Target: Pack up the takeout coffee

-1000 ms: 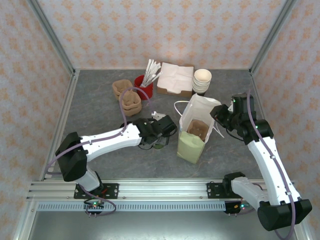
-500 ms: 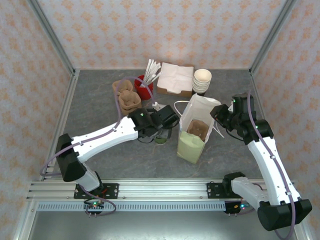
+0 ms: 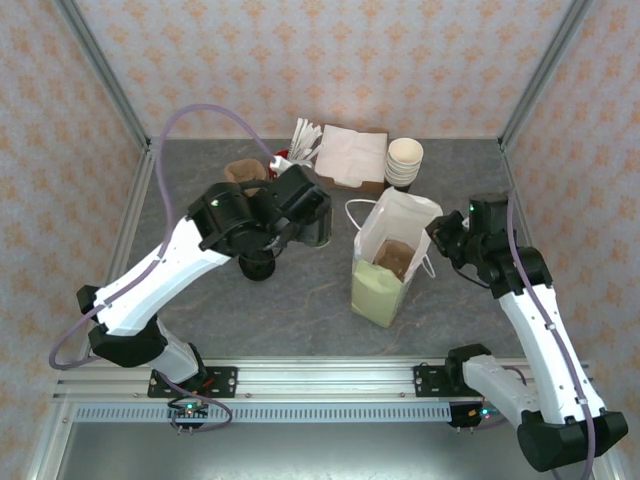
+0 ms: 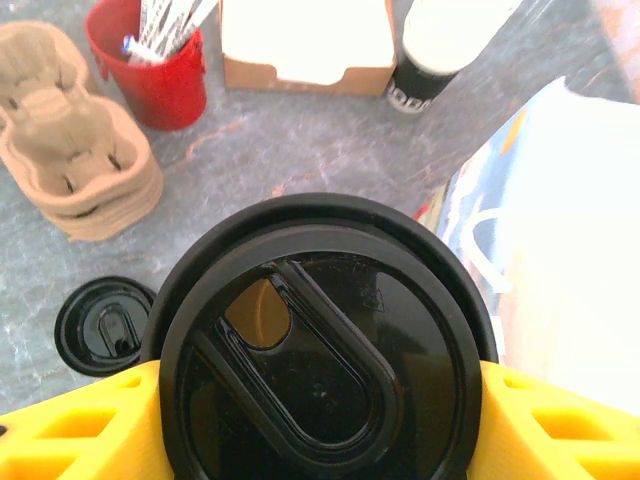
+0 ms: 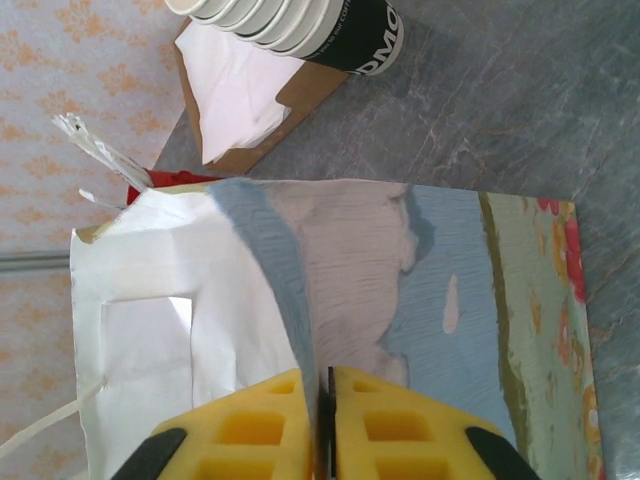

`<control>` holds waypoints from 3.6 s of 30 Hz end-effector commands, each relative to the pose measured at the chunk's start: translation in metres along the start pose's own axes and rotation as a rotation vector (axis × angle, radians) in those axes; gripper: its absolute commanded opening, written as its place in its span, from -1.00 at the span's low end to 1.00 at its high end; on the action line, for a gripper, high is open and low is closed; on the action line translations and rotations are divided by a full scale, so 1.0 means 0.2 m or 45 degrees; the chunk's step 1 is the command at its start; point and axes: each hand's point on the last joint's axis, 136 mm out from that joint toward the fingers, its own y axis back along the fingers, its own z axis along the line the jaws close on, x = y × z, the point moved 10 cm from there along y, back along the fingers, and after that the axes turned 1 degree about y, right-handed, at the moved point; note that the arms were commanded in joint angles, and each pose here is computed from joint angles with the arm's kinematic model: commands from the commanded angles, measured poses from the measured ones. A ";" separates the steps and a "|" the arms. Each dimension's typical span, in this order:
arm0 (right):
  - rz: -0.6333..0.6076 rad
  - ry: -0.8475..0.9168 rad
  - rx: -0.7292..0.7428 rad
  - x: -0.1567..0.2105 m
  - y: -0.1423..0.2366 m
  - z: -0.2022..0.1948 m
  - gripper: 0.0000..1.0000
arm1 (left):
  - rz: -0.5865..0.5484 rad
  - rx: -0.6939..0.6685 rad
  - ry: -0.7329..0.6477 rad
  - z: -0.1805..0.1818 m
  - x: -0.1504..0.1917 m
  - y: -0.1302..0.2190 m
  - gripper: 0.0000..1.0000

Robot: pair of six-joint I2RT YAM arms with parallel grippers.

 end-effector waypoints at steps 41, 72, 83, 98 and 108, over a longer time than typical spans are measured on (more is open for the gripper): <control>-0.100 0.132 -0.187 0.03 -0.02 0.25 -0.05 | -0.018 0.117 -0.186 -0.28 -0.02 -0.20 0.25; 0.632 1.187 -0.399 -0.16 -0.44 0.56 0.07 | 0.103 0.277 -0.416 -0.20 0.06 -0.46 0.25; 0.645 1.321 -0.334 -0.13 -0.48 0.59 -0.18 | 0.122 0.298 -0.425 -0.21 0.06 -0.47 0.25; 0.453 1.357 -0.567 -0.10 -0.31 0.72 -1.00 | -0.008 0.228 -0.449 -0.16 0.04 -0.45 0.21; 0.424 1.366 -0.660 -0.02 -0.27 0.73 -1.00 | -0.045 0.235 -0.508 -0.23 0.10 -0.47 0.21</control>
